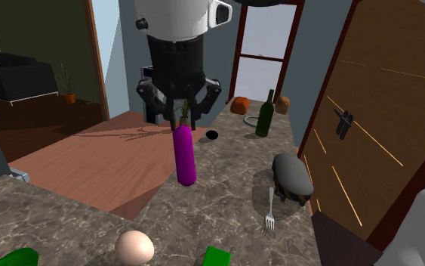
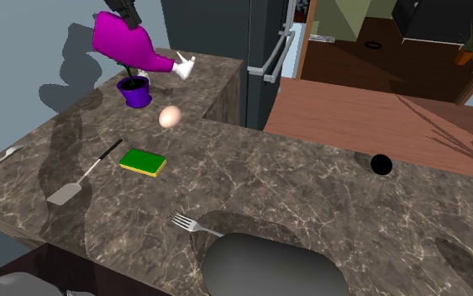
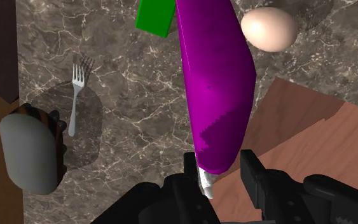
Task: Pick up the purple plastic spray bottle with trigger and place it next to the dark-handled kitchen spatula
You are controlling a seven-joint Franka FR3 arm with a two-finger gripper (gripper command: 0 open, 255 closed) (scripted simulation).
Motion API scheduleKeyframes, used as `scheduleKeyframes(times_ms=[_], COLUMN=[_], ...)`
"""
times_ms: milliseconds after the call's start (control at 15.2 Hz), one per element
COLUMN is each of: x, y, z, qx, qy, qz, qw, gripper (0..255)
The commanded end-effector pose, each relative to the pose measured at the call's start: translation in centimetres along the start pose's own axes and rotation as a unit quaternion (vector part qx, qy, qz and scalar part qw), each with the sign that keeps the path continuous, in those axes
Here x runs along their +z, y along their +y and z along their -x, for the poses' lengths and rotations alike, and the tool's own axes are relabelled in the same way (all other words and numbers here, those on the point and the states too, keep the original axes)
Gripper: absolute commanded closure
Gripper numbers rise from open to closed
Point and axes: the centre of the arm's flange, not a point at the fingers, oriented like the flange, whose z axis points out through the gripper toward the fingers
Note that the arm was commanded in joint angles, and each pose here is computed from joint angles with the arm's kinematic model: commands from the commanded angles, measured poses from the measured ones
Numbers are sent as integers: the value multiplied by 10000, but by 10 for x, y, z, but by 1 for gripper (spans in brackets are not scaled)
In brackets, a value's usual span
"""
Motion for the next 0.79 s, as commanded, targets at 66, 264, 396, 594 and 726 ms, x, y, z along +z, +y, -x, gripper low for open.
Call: scheduleKeyframes(times_ms=[66,264,396,594,726], x=[-8,-20,-29,-41,-49], y=[-19,-37,-49,-66,-78], z=[36,70,92,125,147], qx=[11,11,11,11,12], qy=[0,0,0,0,0], qz=[1,1,1,1,1], qw=[10000,10000,10000,10000,10000], gripper=[255,255,255,255,255])
